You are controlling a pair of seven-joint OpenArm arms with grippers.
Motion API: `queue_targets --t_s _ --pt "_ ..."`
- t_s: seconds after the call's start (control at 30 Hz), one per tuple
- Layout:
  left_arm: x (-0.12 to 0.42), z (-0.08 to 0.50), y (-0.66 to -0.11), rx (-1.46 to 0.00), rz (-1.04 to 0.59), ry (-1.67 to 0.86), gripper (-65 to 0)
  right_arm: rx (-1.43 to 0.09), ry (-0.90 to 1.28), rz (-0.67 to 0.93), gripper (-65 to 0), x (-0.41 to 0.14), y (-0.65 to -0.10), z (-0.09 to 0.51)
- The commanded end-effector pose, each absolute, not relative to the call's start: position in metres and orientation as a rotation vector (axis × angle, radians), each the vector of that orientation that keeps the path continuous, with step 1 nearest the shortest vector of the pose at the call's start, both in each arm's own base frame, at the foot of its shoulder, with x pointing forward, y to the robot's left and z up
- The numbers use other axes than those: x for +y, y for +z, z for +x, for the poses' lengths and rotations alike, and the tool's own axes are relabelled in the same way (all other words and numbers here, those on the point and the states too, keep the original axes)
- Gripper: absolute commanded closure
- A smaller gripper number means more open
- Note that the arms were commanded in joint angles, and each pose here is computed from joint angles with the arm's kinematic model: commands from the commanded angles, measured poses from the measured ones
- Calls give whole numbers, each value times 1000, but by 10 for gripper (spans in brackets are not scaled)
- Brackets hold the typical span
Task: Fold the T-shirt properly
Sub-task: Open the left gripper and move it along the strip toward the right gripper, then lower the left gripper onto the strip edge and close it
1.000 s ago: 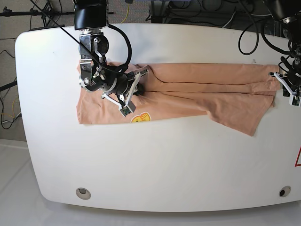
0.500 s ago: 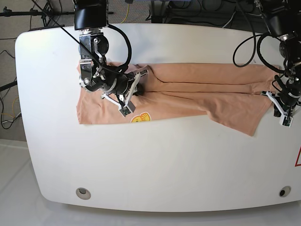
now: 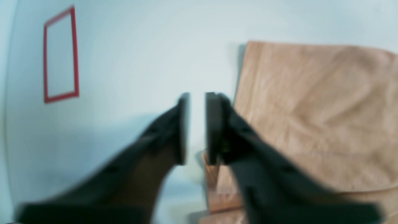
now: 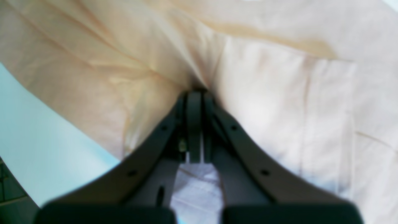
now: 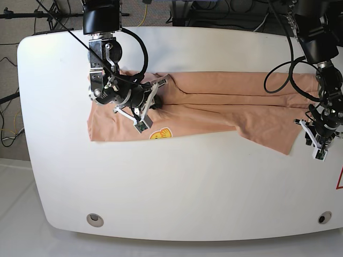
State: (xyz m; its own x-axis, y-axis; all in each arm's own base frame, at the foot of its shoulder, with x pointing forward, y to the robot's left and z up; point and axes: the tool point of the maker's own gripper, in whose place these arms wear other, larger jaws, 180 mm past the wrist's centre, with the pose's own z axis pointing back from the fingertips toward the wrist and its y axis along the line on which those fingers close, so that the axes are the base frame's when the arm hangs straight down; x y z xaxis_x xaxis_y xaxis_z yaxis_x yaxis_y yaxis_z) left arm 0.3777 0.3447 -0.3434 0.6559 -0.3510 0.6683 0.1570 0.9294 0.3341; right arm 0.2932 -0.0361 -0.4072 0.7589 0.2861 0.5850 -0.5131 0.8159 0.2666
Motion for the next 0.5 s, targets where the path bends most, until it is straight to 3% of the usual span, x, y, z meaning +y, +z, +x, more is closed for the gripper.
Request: queue_targets --t_s 0.0,0.23,0.47 --pt "345 396 -314 -922 267 -299 -237 -611 459 450 0 -32 -393 304" --pt "326 405 -319 -1002 207 -297 -385 -610 459 450 0 -32 -394 304" --pt "324 407 -343 -1002 142 -255 -393 -610 461 450 0 -32 -394 304"
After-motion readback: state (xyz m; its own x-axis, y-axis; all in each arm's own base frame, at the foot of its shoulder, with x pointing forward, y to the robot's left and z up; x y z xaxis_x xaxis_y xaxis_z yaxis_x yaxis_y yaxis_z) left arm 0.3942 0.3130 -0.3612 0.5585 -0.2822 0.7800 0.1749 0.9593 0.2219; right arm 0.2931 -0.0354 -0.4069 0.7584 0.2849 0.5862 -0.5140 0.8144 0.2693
